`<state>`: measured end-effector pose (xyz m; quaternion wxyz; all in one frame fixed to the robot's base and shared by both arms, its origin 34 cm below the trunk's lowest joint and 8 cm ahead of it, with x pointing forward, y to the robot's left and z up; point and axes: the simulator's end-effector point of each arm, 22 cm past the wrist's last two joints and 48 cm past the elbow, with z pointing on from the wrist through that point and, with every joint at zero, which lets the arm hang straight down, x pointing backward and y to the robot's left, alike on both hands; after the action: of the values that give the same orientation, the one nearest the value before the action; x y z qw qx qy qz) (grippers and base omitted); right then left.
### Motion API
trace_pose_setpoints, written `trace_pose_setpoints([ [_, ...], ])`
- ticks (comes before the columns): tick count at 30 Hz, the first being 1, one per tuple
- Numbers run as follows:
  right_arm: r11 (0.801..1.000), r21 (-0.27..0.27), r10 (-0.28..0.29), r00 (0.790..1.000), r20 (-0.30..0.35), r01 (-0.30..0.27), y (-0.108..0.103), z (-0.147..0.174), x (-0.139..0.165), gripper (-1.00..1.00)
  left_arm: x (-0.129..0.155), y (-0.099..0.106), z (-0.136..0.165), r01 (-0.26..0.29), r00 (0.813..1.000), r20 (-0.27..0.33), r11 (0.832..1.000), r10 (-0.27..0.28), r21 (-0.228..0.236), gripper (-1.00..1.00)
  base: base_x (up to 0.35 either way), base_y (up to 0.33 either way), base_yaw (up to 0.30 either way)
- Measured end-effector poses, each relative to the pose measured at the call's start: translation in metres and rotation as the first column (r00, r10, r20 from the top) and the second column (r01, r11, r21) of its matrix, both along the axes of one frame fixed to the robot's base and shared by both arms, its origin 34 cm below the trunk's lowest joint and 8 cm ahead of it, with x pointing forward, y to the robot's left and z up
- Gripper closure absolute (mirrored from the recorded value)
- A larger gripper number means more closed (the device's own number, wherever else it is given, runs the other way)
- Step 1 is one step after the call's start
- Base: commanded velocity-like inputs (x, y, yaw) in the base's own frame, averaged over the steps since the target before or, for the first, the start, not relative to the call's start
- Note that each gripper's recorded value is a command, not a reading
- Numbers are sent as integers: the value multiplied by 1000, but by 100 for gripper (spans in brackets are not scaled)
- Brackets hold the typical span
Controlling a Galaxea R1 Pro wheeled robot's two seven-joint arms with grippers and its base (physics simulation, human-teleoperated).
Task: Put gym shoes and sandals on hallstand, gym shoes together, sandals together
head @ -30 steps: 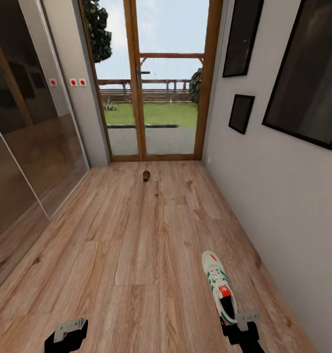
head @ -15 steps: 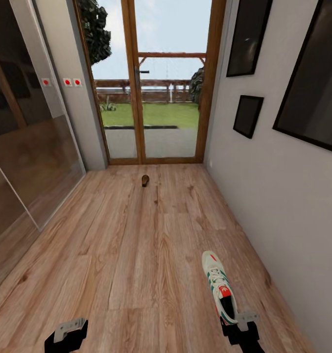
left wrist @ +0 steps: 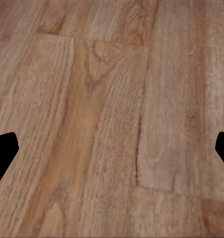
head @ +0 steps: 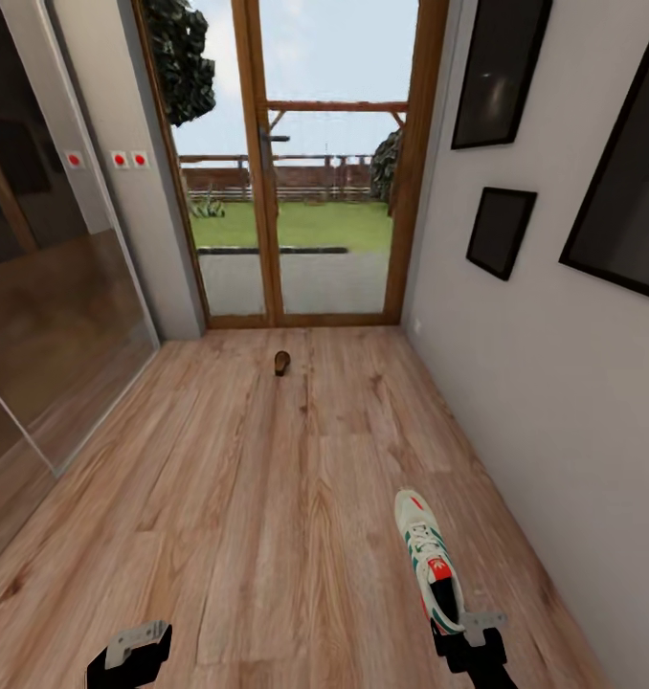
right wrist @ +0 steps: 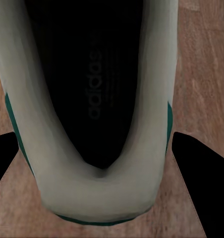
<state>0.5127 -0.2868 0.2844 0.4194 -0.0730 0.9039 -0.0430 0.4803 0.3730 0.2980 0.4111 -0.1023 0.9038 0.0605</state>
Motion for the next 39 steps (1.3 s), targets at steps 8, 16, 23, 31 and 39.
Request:
trace_pose_setpoints([
  [8,1000,0,0,1000,0,0,0,0,0,100,0,0,0,1,1000,0,1000,-1,0,-100,338,0,0],
  [16,1000,0,0,1000,0,0,0,0,0,100,0,0,0,0,1000,0,1000,0,0,-100,338,0,0],
  [23,1000,0,0,1000,0,0,0,0,0,100,0,0,0,0,1000,0,1000,0,0,-100,338,0,0],
  [31,1000,0,0,1000,0,0,0,0,0,100,0,0,0,-1,1000,0,1000,1,0,-100,338,0,0],
  [39,1000,0,0,1000,0,0,0,0,0,100,0,0,0,0,1000,0,1000,0,0,-100,338,0,0],
])
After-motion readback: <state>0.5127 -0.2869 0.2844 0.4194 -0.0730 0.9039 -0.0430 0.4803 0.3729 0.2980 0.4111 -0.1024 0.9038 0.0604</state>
